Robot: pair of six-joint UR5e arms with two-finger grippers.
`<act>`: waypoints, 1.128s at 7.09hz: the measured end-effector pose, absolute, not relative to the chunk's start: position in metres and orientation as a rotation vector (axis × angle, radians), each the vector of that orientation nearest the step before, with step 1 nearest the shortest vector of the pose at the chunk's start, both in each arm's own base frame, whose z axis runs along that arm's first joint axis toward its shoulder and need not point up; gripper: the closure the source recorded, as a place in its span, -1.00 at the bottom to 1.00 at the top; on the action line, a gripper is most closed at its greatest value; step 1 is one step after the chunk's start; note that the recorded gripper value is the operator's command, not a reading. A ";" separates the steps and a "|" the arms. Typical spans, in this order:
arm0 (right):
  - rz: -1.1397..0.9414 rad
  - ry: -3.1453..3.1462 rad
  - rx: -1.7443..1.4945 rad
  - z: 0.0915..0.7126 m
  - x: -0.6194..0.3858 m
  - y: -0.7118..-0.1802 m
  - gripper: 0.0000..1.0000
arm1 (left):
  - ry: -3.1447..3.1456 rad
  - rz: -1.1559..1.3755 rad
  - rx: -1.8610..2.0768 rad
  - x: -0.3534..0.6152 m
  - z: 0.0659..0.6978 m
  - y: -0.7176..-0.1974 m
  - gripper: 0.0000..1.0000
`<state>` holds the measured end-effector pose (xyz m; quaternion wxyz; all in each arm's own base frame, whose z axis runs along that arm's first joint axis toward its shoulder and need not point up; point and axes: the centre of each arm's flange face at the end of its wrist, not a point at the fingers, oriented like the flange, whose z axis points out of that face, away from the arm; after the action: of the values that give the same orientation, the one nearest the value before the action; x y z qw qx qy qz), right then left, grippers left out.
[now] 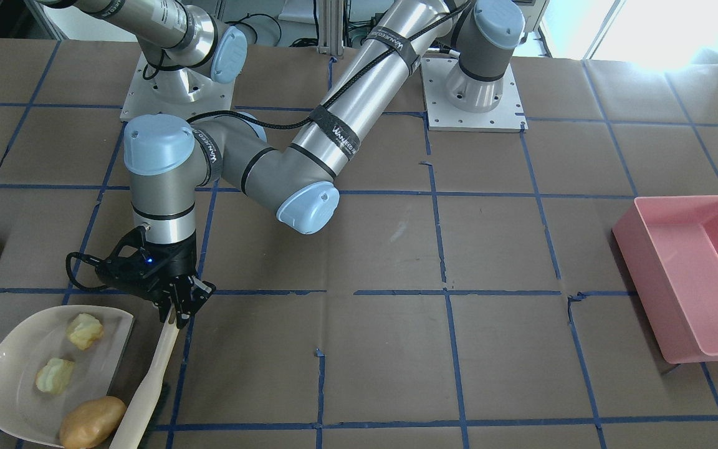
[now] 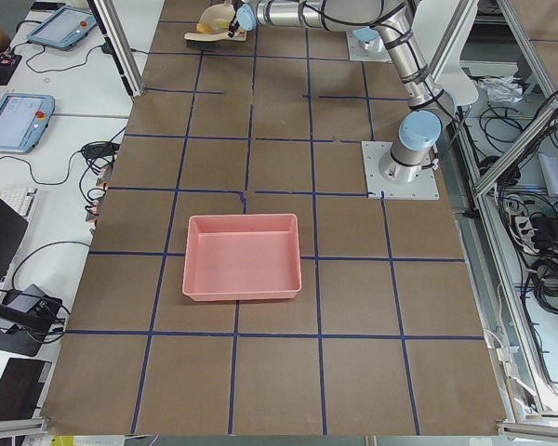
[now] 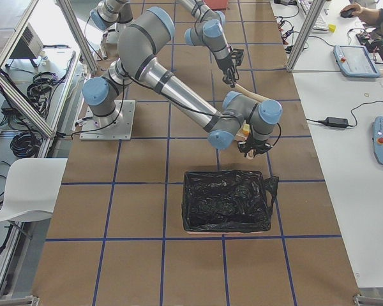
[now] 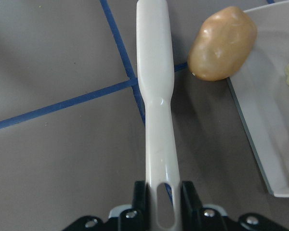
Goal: Sweep and dump trash in nearest bin
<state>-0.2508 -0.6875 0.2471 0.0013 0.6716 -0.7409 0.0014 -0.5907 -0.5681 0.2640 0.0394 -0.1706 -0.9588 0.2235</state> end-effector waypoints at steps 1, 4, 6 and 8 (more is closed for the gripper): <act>0.004 -2.325 2.109 0.247 -0.250 -0.688 1.00 | -2.919 0.684 -0.573 -0.597 0.270 -0.559 1.00; 0.006 -2.326 2.110 0.247 -0.250 -0.687 1.00 | -2.847 0.666 -0.746 -0.639 0.280 -0.508 1.00; 0.008 -2.326 2.111 0.246 -0.249 -0.688 1.00 | -2.830 0.672 -0.756 -0.649 0.287 -0.493 1.00; 0.014 -2.326 2.115 0.245 -0.249 -0.688 1.00 | -2.848 0.659 -0.758 -0.632 0.305 -0.501 1.00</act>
<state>-0.2489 -0.6882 0.2451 -0.0011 0.6727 -0.7399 0.0043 -0.6324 -0.5008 0.3048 0.0609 -0.2504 -0.9413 0.2178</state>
